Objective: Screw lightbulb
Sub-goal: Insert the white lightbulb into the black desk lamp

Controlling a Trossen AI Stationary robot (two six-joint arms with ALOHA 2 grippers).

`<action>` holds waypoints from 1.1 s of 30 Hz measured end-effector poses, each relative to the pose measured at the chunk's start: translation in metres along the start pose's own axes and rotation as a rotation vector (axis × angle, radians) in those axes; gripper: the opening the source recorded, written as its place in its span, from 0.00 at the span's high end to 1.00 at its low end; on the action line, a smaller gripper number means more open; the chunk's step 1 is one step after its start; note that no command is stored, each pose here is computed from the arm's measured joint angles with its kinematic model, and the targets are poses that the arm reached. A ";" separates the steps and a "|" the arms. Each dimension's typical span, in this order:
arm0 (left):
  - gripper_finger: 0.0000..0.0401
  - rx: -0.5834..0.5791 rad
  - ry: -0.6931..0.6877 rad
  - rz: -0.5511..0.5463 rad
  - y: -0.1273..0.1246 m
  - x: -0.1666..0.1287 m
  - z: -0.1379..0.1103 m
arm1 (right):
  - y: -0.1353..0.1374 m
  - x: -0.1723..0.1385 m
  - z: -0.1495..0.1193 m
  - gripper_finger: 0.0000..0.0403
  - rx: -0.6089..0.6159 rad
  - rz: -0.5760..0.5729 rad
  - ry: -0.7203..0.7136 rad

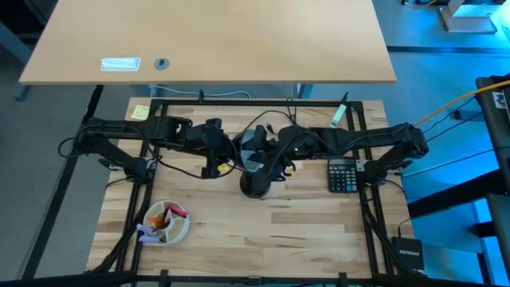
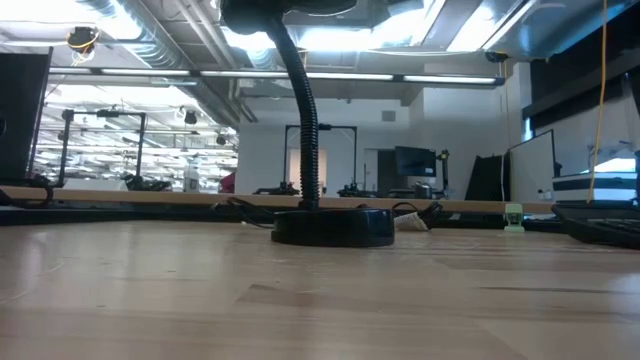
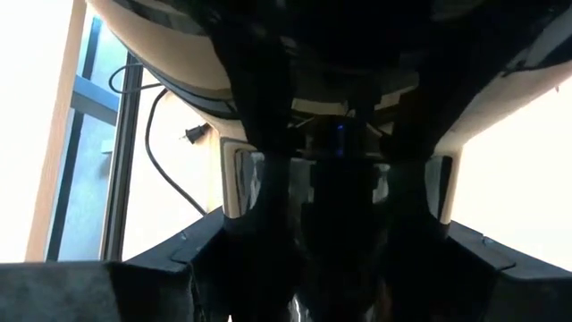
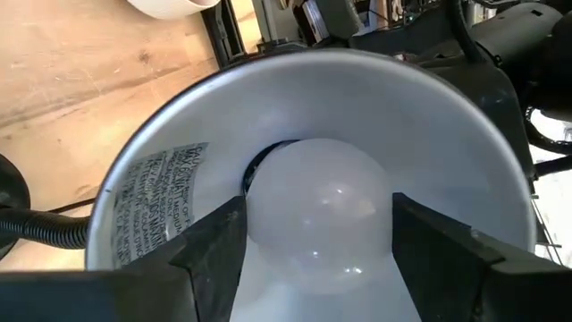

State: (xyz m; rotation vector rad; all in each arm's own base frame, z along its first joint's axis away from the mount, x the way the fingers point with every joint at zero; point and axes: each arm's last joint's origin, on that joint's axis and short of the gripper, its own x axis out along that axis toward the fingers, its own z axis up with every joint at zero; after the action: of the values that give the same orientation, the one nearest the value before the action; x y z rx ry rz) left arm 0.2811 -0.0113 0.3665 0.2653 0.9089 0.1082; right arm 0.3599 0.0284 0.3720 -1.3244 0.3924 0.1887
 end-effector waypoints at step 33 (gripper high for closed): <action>0.38 -0.009 -0.048 0.131 -0.006 -0.001 0.007 | 0.002 0.001 -0.001 0.54 1.319 -0.003 0.020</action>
State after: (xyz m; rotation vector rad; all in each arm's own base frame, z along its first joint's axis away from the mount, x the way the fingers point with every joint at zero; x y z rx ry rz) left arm 0.2858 -0.0185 0.3694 0.3172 0.8426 0.2258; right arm 0.3603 0.0273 0.3697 -0.0268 0.4072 -0.0982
